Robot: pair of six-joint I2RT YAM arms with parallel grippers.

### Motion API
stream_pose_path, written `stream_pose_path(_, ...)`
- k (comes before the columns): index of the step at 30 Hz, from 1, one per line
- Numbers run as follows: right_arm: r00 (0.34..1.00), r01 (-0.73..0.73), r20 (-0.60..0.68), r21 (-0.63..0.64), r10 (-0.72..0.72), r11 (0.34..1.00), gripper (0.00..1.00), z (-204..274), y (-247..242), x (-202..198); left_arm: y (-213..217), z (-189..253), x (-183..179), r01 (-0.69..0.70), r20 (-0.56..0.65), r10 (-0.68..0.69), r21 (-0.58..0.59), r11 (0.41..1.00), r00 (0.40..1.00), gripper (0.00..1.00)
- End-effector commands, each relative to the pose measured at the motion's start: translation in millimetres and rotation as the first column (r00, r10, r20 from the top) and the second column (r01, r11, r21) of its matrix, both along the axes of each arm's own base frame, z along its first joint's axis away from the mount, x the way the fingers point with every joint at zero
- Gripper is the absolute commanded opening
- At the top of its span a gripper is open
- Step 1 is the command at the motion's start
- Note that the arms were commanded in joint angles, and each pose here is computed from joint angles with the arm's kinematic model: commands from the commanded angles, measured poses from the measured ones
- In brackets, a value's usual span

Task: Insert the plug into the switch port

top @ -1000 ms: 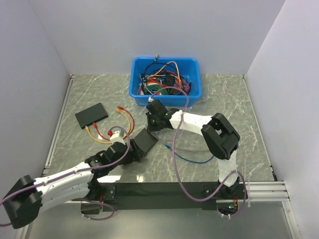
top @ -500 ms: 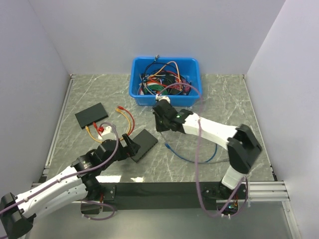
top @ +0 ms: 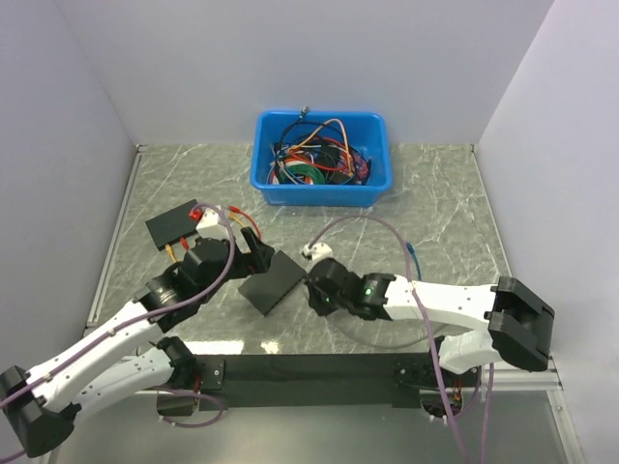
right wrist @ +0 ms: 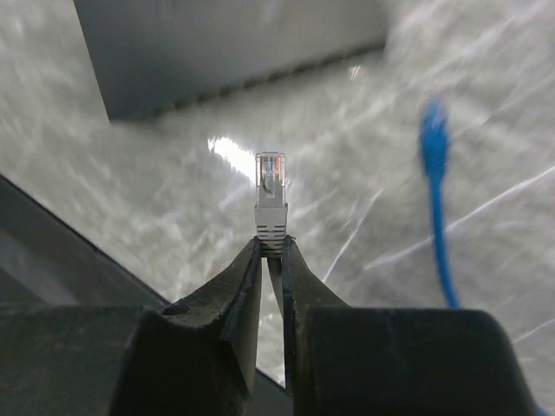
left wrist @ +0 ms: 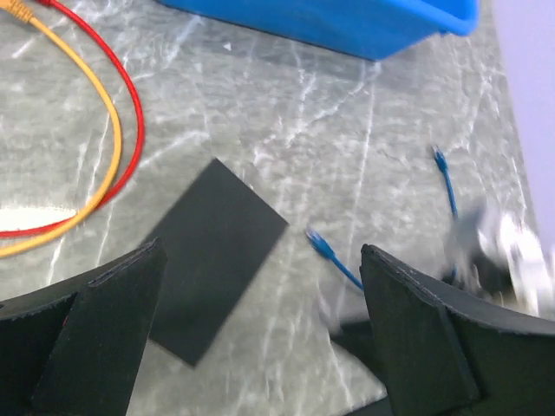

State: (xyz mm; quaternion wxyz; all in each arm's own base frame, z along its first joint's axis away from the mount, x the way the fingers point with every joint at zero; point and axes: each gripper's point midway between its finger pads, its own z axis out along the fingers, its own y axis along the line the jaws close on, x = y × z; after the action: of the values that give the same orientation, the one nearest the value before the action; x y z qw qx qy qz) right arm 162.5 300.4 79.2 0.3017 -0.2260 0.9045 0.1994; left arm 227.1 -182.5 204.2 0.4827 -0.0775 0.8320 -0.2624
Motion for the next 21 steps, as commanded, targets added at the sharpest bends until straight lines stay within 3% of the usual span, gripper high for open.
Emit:
stream_pose_path(1, 0.998, 0.011, 0.058, 0.117, -0.018, 0.993, 0.00, 15.2, 17.4, -5.1, 4.3, -19.9, 13.6, 0.013, -0.003, -0.013, 0.029, 1.000, 1.000, 0.99)
stream_pose_path(6, 0.997, -0.043, 0.073, 0.085, 0.037, 0.995, 0.00, 3.3, 29.2, -26.3, 10.7, -43.3, 28.8, 0.031, 0.002, -0.031, -0.116, 0.993, 1.000, 0.99)
stream_pose_path(16, 0.992, -0.085, 0.096, 0.032, 0.082, 0.996, 0.00, -14.9, 50.2, -42.9, 4.2, -51.8, 22.9, 0.157, 0.080, -0.145, -0.190, 0.969, 0.986, 0.99)
stream_pose_path(21, 0.981, -0.113, 0.167, 0.085, 0.098, 0.990, 0.00, -1.1, 59.0, -53.9, 21.9, -55.2, 32.3, 0.044, 0.078, -0.029, -0.198, 0.979, 0.997, 0.99)
